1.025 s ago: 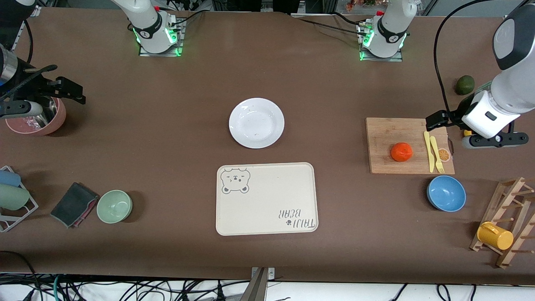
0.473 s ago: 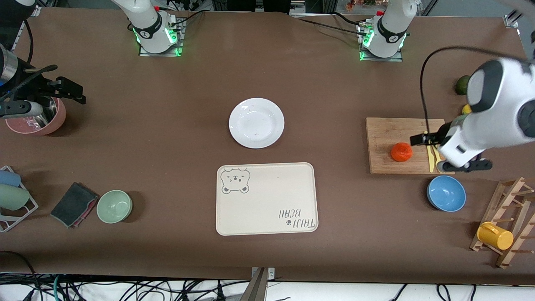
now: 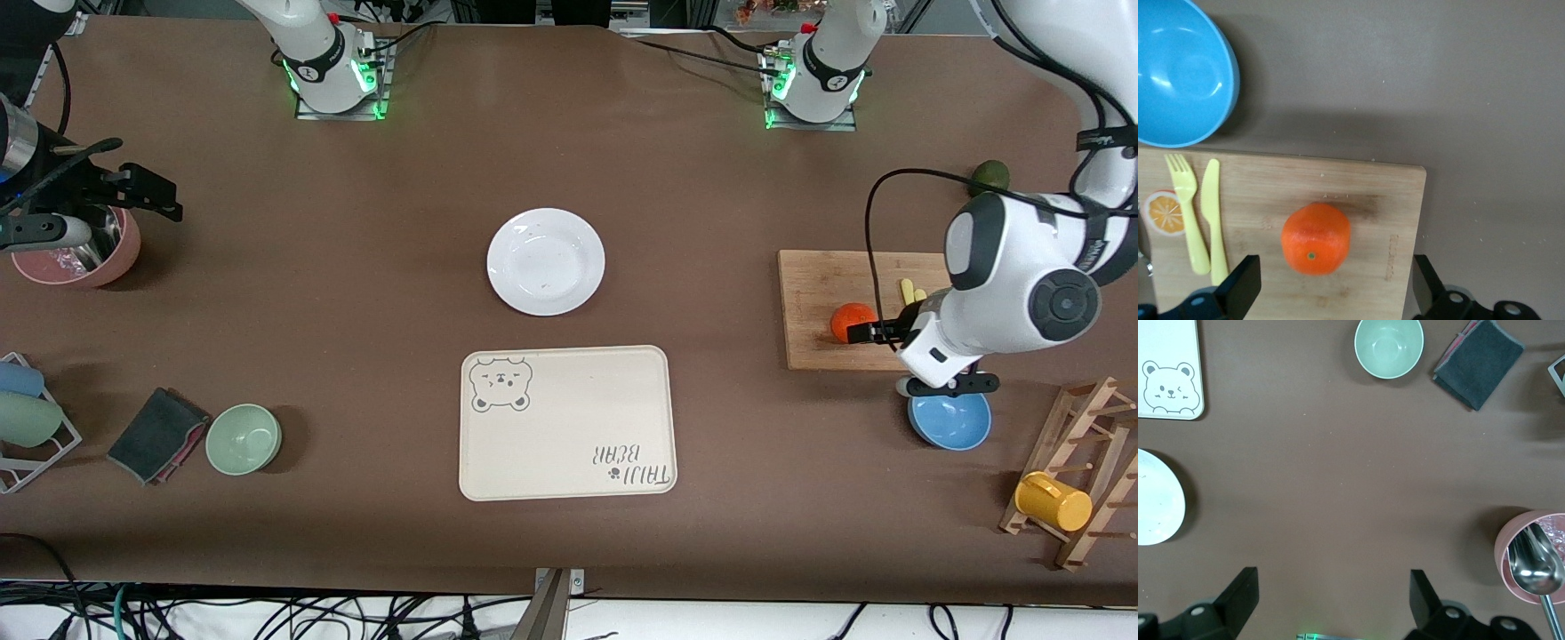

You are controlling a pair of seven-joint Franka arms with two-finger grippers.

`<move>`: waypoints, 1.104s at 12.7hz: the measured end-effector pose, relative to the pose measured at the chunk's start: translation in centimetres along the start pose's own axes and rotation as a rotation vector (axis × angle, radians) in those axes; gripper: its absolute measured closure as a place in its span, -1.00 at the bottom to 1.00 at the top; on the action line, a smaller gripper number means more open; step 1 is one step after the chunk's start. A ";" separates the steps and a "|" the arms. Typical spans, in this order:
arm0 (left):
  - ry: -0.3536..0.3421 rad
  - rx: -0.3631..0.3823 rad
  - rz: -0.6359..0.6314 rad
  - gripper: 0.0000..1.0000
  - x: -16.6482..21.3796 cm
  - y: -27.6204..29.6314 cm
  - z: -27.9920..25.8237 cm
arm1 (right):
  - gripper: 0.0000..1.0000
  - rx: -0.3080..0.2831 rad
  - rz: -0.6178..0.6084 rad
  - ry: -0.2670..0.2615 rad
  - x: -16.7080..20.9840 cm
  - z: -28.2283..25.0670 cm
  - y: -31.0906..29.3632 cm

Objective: Place orange and plate with both arms
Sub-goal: 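Lower the left gripper onto the orange on the cutting board and grasp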

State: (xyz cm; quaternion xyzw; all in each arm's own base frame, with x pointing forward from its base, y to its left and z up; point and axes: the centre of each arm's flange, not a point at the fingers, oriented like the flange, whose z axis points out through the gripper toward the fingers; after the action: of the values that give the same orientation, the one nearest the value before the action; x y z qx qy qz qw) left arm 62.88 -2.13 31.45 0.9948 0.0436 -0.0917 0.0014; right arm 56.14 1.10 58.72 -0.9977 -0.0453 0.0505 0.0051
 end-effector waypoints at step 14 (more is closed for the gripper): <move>0.161 -0.007 -0.012 -0.89 -5.3 -2.9 11.4 | -1.00 0.000 0.000 0.000 0.0 0.0 0.0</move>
State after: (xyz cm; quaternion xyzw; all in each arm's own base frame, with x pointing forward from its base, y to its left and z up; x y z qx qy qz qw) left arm 55.38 0.20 21.20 0.9987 0.0497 -0.0111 0.0008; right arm 56.14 1.10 58.72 -0.9977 -0.0453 0.0506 0.0051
